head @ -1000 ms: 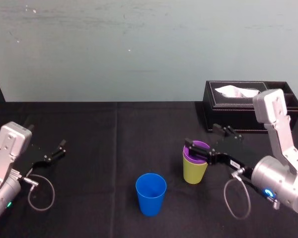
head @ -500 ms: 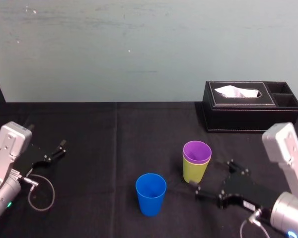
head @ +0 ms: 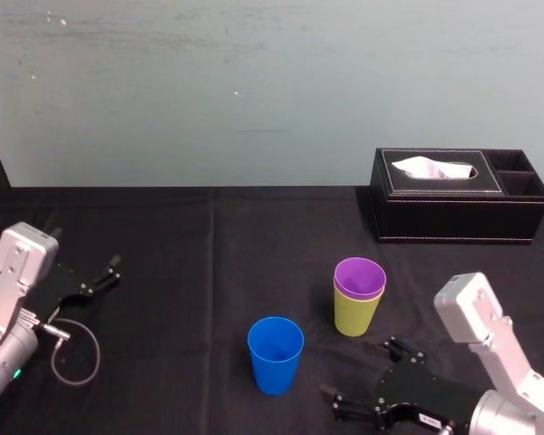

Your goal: Stack the three plastic cups sequentially using one hand.

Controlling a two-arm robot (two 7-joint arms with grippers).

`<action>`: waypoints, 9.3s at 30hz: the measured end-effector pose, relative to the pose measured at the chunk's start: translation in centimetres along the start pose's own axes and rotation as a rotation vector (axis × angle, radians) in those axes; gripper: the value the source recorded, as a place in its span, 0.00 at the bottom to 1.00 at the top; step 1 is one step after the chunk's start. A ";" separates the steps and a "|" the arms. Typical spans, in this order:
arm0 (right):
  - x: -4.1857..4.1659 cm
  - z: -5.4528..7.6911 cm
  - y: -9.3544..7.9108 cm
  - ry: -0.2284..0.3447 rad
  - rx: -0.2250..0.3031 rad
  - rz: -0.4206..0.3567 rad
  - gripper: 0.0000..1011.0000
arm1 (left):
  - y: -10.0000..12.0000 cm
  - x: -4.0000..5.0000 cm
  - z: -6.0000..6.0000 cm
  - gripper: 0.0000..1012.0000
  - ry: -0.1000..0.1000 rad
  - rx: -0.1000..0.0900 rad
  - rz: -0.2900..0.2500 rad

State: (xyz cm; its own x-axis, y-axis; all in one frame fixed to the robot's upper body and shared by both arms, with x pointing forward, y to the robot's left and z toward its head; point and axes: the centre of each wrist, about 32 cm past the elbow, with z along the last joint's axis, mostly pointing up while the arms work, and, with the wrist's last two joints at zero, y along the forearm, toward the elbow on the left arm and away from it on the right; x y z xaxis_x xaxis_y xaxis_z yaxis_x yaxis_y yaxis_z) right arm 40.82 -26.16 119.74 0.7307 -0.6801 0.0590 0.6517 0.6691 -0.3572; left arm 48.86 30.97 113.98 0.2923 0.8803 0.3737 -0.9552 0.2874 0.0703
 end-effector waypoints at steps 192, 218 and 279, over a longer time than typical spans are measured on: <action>5.58 5.3 3.5 -0.008 0.120 -0.101 0.70 | 0.0 0.00 0.0 0.99 0.000 0.000 0.000; 6.96 4.0 4.1 0.027 0.087 -0.165 0.70 | 0.0 0.00 0.0 0.99 0.000 0.000 0.000; 5.59 1.7 3.1 0.049 0.243 -0.425 0.99 | 0.0 0.00 0.0 0.99 0.000 0.000 0.000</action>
State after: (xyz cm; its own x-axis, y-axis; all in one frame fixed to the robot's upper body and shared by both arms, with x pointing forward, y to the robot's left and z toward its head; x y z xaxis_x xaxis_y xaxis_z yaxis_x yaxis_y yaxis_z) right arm 47.27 -27.39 120.53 0.3836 -0.9174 0.1062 0.9228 0.3763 -0.0832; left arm 48.86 30.97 113.98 0.2923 0.8803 0.3737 -0.9552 0.2873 0.0703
